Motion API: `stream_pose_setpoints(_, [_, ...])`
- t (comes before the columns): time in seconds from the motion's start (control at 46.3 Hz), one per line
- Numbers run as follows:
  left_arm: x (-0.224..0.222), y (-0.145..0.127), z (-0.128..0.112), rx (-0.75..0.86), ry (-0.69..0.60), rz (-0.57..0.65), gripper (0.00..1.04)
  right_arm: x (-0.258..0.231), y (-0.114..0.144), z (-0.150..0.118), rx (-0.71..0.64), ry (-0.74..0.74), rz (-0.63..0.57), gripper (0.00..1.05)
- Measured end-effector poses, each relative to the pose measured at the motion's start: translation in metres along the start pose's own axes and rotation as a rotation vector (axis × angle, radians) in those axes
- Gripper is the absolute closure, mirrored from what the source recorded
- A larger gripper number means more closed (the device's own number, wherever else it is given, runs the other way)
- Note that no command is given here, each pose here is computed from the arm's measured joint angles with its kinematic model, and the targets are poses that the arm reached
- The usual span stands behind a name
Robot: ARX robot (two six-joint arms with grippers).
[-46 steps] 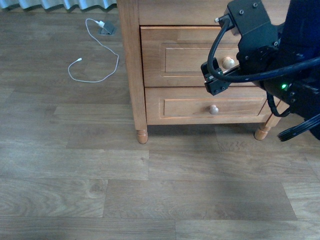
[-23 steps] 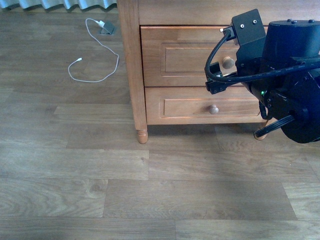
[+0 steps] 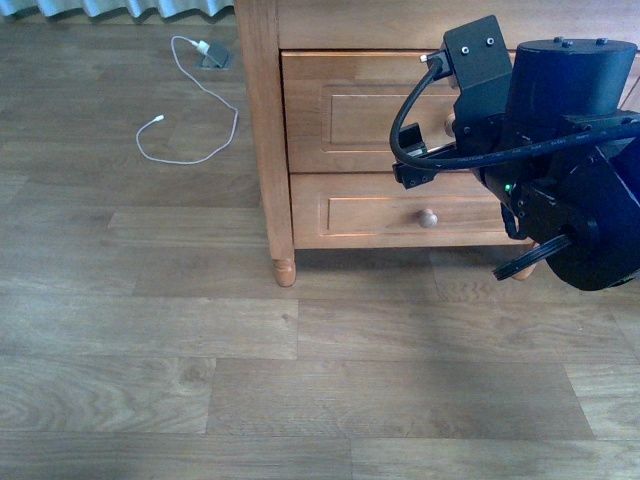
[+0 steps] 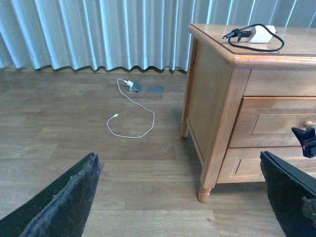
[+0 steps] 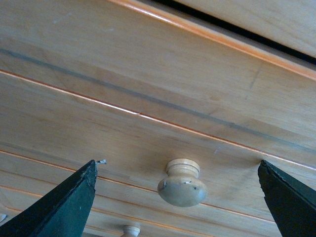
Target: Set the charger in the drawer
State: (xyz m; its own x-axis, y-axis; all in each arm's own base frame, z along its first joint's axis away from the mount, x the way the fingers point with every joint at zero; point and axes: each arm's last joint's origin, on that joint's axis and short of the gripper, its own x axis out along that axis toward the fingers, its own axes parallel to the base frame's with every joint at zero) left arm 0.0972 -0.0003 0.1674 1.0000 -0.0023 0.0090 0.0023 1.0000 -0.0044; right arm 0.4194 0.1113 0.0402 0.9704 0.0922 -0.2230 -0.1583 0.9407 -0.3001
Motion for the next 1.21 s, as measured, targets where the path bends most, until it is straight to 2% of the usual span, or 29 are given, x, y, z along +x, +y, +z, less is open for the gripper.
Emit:
stream_pose_setpoints(0.238, [0.000,0.000,0.000,0.000,0.000,0.000,0.06,0.001,0.000,0.000,-0.001,0.003,-0.015,0.08])
stream_pose_setpoints(0.302, [0.000,0.000,0.000,0.000,0.000,0.000,0.06,0.002,0.000,-0.001,-0.001,0.015,-0.016,0.14])
stream_pose_setpoints(0.389, [0.000,0.000,0.000,0.000,0.000,0.000,0.06,0.002,0.001,-0.003,-0.002,0.020,-0.013,0.09])
stream_pose_setpoints(0.778, [0.000,0.000,0.000,0.000,0.000,0.000,0.06,0.005,0.001,-0.004,-0.003,0.031,-0.007,0.79])
stream_pose_setpoints(1.058, [0.000,0.000,0.000,0.000,0.000,0.000,0.06,0.003,-0.001,-0.004,0.022,0.071,0.018,0.81])
stream_pose_setpoints(1.21, [0.000,0.000,0.000,0.000,0.000,0.000,0.06,-0.022,-0.012,-0.003,0.070,0.144,0.085,0.81])
